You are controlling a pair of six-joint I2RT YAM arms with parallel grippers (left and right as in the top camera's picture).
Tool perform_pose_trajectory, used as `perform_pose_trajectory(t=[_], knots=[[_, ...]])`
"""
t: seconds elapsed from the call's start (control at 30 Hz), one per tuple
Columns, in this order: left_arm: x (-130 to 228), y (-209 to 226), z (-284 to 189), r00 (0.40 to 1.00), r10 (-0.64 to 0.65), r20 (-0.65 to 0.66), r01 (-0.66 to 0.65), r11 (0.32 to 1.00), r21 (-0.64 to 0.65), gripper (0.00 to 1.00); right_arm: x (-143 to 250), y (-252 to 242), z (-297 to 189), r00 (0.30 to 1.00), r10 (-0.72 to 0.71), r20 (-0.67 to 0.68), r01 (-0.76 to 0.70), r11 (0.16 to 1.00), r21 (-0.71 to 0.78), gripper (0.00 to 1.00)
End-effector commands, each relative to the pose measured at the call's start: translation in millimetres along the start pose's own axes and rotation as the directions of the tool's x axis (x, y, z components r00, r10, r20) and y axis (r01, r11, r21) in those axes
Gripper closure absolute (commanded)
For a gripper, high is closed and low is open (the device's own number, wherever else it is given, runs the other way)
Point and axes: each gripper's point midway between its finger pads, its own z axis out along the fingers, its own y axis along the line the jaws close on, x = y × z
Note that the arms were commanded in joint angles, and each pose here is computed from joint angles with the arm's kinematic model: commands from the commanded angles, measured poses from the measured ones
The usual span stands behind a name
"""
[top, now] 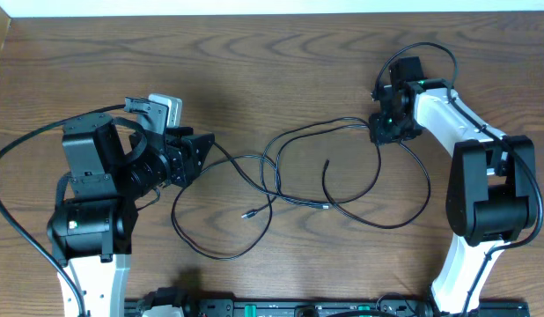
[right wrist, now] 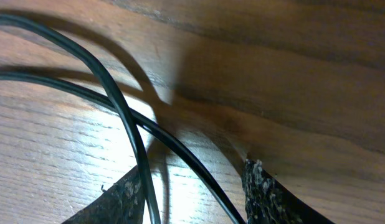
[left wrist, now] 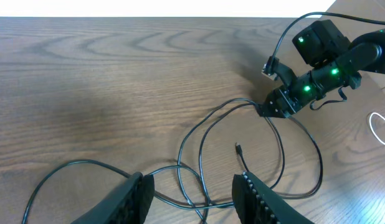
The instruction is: Untangle cables
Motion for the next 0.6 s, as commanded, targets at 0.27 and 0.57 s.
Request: perform_pose_trajectory(t=[0.27, 0.57], knots=[[-1.7, -4.8, -1.6, 1.000, 0.021, 0.007, -0.021, 1.000, 0.021, 0.53, 22.9, 20.4, 30.8, 0.992, -0.039, -0.118, 0.035, 0.999, -0.040, 0.96], [-1.6, -4.7, -1.5, 1.000, 0.021, 0.007, -0.021, 1.000, 0.021, 0.53, 13.1, 78.2, 18.2, 0.992, -0.111, -0.061, 0.087, 0.947, -0.310, 0.99]])
